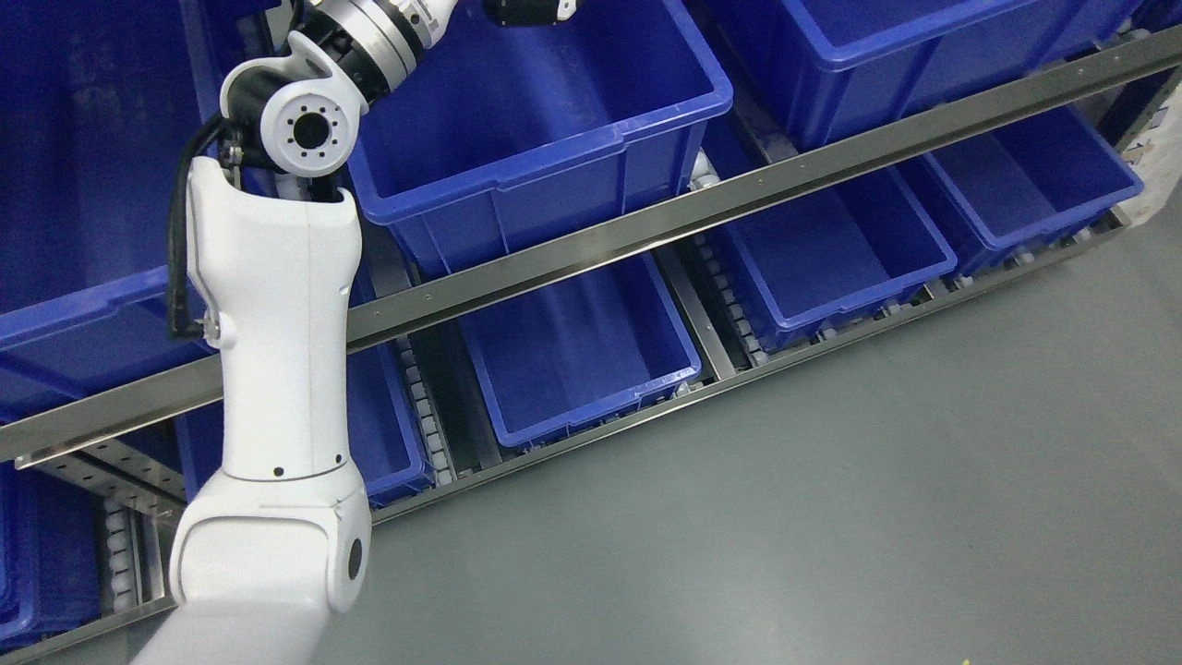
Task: Stack pink IKEA bowls on left shelf middle
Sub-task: 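Lower the stacked bowls into the upper blue bin with the left hand, then open the left hand and withdraw it from the blue bin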
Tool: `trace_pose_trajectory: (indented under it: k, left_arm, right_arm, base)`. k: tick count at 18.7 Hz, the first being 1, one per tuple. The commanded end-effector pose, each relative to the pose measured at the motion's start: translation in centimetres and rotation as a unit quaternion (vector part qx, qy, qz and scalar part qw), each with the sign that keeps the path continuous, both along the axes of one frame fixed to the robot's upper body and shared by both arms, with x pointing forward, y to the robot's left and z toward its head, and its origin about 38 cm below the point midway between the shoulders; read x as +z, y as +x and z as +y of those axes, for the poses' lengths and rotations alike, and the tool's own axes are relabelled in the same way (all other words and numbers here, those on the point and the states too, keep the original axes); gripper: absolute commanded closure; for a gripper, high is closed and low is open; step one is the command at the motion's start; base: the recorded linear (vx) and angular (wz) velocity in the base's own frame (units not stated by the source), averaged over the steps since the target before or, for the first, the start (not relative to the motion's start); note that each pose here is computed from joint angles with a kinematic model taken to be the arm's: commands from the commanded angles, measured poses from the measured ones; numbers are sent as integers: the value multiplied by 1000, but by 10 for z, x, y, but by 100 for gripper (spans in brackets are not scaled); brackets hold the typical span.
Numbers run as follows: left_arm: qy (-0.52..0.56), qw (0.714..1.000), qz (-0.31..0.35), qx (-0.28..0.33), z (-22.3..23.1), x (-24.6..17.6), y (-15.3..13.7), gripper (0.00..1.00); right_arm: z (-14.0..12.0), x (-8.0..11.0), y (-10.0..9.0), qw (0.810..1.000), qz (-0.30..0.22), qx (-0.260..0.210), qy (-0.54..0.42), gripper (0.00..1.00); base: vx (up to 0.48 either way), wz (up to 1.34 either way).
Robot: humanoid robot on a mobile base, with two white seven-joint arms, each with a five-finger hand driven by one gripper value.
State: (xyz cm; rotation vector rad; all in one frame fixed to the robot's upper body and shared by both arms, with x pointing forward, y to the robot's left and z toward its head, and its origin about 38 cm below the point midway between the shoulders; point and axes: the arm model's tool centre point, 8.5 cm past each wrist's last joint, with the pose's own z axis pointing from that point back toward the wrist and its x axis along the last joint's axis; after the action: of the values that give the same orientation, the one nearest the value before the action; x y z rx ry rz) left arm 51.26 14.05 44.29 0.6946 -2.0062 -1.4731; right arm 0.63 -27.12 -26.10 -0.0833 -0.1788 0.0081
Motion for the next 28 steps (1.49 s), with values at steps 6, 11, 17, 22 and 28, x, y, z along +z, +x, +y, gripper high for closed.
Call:
trace_pose_trajectory:
  k: [6, 11, 17, 22, 28]
  left_arm:
    - [43, 993, 101, 37, 23, -88, 21, 92]
    - [39, 992, 112, 40, 26, -97, 24, 90]
    - [24, 993, 102, 45, 30, -90, 25, 66]
    - [-30, 997, 34, 61, 41, -51, 26, 39]
    - [-270, 951, -117, 97, 84, 1, 18, 8]
  right_arm:
    - [-11, 1, 0, 1000, 0, -1, -9, 0]
    - [-11, 1, 0, 1000, 0, -1, -9, 0]
    - [-11, 1, 0, 1000, 0, -1, -9, 0]
    - [-11, 1, 0, 1000, 0, -1, -9, 0]
    - [-11, 1, 0, 1000, 0, -1, -9, 0]
  base:
    - [15, 197]
    - [-1, -9]
    - [-1, -5]
    - [0, 0]
    - [0, 0]
